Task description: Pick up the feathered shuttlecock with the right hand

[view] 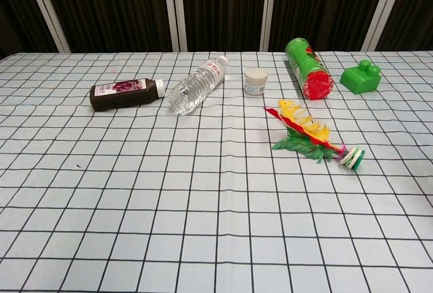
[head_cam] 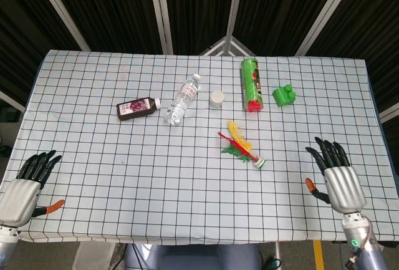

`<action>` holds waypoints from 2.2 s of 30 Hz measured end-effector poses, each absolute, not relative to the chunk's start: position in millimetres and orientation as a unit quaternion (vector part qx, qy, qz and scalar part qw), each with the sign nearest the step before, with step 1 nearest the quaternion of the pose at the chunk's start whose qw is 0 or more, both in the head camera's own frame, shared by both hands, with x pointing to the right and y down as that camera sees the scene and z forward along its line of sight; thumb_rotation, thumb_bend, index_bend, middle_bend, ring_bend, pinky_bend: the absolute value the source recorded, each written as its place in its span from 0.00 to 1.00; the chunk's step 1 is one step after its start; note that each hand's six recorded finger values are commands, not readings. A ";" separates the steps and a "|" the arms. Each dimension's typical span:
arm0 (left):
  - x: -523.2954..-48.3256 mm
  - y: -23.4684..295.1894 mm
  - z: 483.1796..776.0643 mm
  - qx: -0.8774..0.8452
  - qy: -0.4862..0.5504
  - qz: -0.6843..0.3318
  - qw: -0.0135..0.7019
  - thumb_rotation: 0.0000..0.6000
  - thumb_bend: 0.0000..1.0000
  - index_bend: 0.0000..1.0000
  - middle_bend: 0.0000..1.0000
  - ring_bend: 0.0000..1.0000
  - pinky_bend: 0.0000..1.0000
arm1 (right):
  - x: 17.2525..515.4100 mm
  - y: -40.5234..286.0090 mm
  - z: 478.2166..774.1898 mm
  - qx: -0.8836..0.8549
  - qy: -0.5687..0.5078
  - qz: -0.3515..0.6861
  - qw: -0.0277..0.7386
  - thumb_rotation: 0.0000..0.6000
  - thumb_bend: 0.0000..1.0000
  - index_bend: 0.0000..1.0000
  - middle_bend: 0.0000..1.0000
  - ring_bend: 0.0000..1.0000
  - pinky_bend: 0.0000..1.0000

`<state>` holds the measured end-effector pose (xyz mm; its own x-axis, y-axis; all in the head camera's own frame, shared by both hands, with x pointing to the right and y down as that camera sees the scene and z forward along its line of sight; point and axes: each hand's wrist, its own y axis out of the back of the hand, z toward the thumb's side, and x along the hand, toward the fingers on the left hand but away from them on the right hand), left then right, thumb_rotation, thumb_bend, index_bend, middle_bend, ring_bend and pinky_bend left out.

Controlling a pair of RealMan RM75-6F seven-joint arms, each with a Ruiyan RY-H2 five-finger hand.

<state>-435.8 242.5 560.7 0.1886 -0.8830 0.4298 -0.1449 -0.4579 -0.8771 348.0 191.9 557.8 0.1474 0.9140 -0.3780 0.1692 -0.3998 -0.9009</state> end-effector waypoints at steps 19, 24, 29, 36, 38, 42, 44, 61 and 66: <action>-440.0 240.0 564.1 -0.692 0.380 -0.521 0.326 1.00 0.00 0.00 0.00 0.00 0.00 | 196.8 125.0 661.8 -0.700 -0.419 0.510 0.272 1.00 0.40 0.41 0.14 0.00 0.00; -440.0 240.1 565.7 -0.694 0.377 -0.524 0.320 1.00 0.00 0.00 0.00 0.00 0.00 | 179.1 114.5 682.3 -0.695 -0.421 0.520 0.263 1.00 0.40 0.41 0.14 0.00 0.00; -438.6 239.9 565.8 -0.697 0.375 -0.522 0.318 1.00 0.00 0.00 0.00 0.00 0.00 | 173.2 111.3 698.0 -0.691 -0.425 0.528 0.251 1.00 0.40 0.41 0.15 0.00 0.00; -436.6 239.7 566.4 -0.699 0.374 -0.521 0.317 1.00 0.00 0.00 0.00 0.00 0.00 | 167.1 119.2 710.6 -0.696 -0.426 0.529 0.231 1.00 0.40 0.41 0.15 0.00 0.00; -436.2 239.7 566.5 -0.699 0.373 -0.521 0.317 1.00 0.00 0.00 0.00 0.00 0.00 | 166.6 119.9 712.4 -0.696 -0.426 0.530 0.231 1.00 0.40 0.41 0.15 0.00 0.00; -435.5 239.3 566.6 -0.701 0.374 -0.519 0.316 1.00 0.00 0.00 0.00 0.00 0.00 | 170.3 119.5 717.5 -0.690 -0.426 0.538 0.231 1.00 0.40 0.43 0.15 0.00 0.00; -435.4 239.1 566.7 -0.701 0.374 -0.519 0.315 1.00 0.00 0.00 0.00 0.00 0.00 | 172.6 119.7 719.7 -0.688 -0.425 0.541 0.231 1.00 0.40 0.44 0.16 0.00 0.00; -432.8 238.4 568.2 -0.703 0.372 -0.519 0.314 1.00 0.00 0.00 0.00 0.00 0.00 | 176.4 129.8 732.5 -0.687 -0.426 0.548 0.215 1.00 0.40 0.53 0.20 0.00 0.00; -432.5 237.8 568.6 -0.704 0.372 -0.518 0.312 1.00 0.00 0.00 0.00 0.00 0.00 | 177.0 127.4 735.9 -0.683 -0.426 0.551 0.219 1.00 0.40 0.53 0.20 0.00 0.00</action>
